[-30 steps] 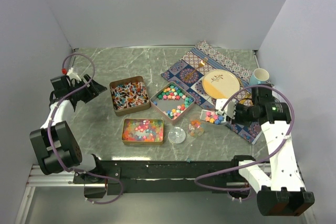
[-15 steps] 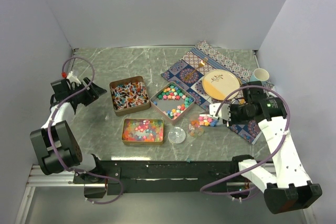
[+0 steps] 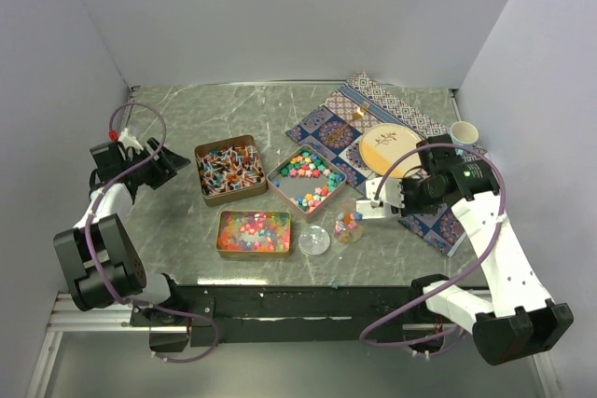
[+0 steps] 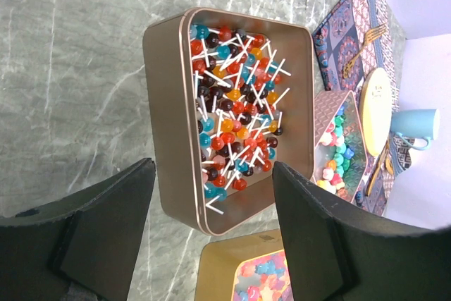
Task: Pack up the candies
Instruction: Place the fake candies in the packing bottle, then adjust the spatula, then scoop the fake candies from the storage box.
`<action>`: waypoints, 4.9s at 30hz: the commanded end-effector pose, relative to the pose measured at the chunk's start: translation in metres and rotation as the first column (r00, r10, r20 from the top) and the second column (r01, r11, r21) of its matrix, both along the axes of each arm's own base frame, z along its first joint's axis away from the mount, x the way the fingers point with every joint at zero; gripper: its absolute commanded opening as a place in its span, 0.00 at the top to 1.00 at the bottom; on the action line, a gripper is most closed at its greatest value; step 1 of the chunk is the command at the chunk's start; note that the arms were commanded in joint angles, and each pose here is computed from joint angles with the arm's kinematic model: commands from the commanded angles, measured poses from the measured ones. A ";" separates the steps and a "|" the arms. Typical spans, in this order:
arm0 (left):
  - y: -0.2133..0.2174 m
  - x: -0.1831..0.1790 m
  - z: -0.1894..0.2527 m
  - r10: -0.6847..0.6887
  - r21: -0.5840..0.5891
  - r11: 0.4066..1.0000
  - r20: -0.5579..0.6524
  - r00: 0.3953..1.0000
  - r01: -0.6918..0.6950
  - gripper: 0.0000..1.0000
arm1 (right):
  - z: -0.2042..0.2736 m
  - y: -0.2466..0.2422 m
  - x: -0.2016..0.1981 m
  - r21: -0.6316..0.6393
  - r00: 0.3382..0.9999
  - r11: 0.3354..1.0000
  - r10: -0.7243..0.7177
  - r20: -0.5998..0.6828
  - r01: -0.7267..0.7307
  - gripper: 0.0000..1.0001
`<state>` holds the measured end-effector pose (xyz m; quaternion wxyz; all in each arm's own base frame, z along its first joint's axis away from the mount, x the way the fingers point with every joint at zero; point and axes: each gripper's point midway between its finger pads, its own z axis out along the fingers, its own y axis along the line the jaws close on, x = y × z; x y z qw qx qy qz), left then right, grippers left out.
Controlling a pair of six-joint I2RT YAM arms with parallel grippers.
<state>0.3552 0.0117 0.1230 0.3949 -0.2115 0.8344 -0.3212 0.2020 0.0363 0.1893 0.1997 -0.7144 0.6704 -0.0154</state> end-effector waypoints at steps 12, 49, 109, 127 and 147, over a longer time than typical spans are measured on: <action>-0.050 0.013 0.087 -0.155 -0.158 0.968 0.239 0.959 0.196 0.22 | 0.080 0.022 0.050 0.073 0.968 0.997 -0.039 0.246 0.022 1.00; -0.197 0.010 0.121 -0.632 -0.346 0.617 0.318 0.707 0.707 0.39 | 0.091 0.292 0.139 0.507 0.986 0.850 0.077 0.146 -0.141 1.00; -0.193 -0.008 0.106 -0.770 -0.387 0.431 0.314 0.556 0.815 0.99 | 0.057 0.269 0.136 0.560 0.982 0.818 -0.031 -0.187 0.133 0.75; -0.074 0.103 0.074 -0.190 0.176 0.967 0.020 0.982 0.184 0.34 | 0.038 0.169 0.136 0.263 0.985 0.962 -0.029 -0.172 0.075 1.00; -0.048 0.066 0.063 -0.048 0.148 0.988 0.034 0.998 0.042 0.33 | -0.017 0.088 0.111 -0.222 0.926 0.940 -0.308 -0.218 0.260 1.00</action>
